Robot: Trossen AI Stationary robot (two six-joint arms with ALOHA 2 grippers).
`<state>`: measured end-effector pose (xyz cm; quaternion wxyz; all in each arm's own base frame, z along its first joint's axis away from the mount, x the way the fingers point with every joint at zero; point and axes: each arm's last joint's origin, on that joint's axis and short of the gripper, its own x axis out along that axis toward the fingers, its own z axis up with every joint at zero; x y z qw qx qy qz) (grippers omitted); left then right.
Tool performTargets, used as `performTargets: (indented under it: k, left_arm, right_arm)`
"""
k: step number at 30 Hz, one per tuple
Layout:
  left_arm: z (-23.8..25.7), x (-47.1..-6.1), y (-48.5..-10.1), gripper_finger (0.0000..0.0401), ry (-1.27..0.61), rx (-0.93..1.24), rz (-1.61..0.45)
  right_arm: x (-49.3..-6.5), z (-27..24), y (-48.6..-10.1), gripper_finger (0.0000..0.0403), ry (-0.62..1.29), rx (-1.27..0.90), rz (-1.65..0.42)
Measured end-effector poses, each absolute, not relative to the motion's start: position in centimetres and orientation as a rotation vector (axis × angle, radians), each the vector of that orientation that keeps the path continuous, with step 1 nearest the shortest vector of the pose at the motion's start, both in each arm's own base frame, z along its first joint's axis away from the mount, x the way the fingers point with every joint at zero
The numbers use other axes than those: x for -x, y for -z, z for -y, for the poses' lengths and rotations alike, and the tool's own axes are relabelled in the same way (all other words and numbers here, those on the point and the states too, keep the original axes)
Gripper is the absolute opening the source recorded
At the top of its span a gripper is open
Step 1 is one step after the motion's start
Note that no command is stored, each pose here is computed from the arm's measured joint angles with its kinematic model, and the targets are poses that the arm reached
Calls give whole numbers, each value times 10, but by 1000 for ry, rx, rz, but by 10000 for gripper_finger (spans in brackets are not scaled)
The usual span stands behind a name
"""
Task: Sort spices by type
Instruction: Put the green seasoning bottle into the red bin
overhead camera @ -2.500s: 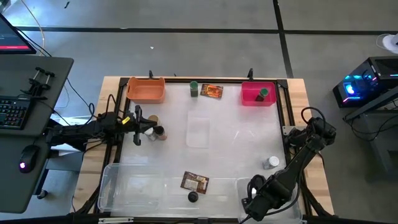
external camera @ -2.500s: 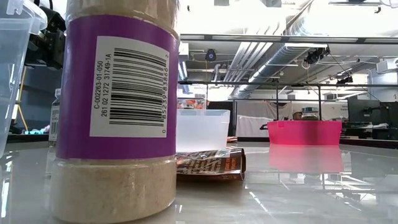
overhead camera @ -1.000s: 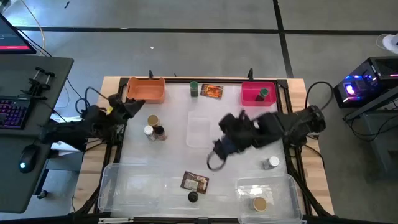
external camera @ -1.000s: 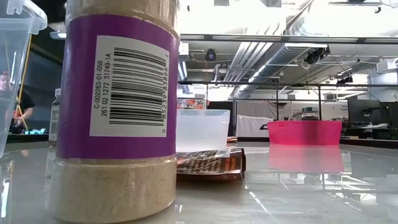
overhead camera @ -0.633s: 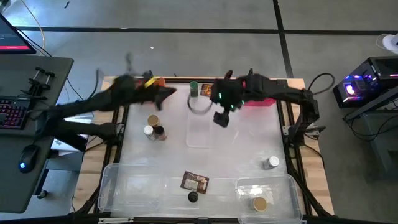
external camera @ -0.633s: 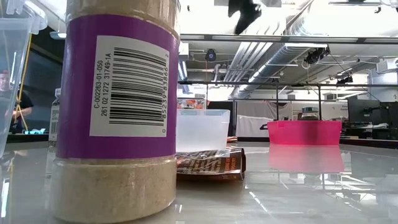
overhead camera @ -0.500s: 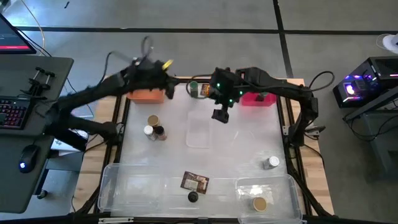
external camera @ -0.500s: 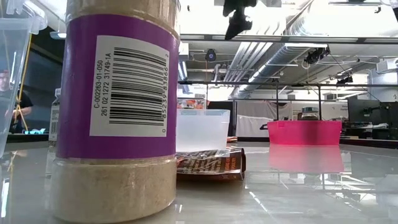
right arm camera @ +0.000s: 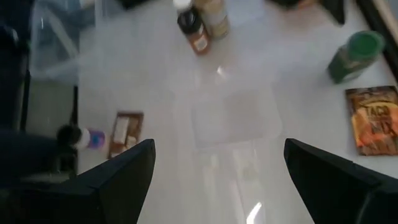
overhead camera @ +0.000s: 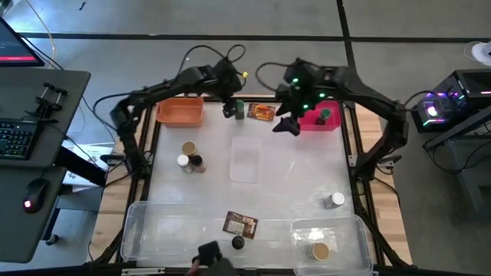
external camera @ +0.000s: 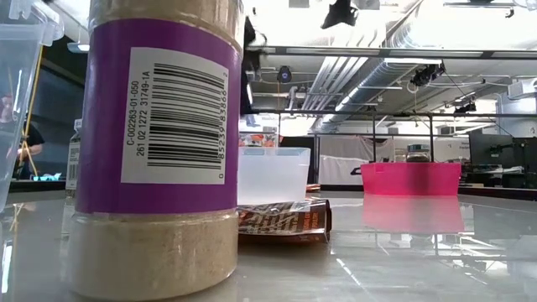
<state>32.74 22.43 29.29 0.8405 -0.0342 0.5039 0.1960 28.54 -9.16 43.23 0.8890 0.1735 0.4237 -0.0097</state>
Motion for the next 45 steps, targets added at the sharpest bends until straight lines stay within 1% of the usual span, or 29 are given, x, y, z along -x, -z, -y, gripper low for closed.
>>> performTargets:
  k: [4,7,10,17,26,33,40,42,45]
  left_arm:
    - [-253,-339,-273,260,-452,165,-1083]
    - [-267,-344,-272,261,-427,254,-1055]
    - [-271,-346,-272,262,-375,302,-1069]
    - [-267,-351,-267,262,-335,164,-1164]
    - [-269,-360,-246,262,-310,206,-1187]
    - [-271,-363,-232,262,-330,221,-1231]
    - [-270,-367,-226,261,-320,198,-1248]
    - [-268,-368,-227,254,-314,189,-1248]
    - [-268,-367,-228,224,-302,172,-1253]
  right_arm:
    - [-273,84,-450,351,131,-393,-782]
    - [-266,77,-460,351,211,-415,-726]
    - [-264,71,-463,351,234,-438,-711]
    - [-266,65,-462,351,248,-431,-724]
    - [-268,65,-459,351,251,-433,-738]
    - [-268,65,-458,351,249,-431,-750]
    - [-267,64,-458,351,248,-431,-755]
    - [-267,64,-458,351,248,-432,-756]
    - [-267,64,-458,351,247,-428,-761]
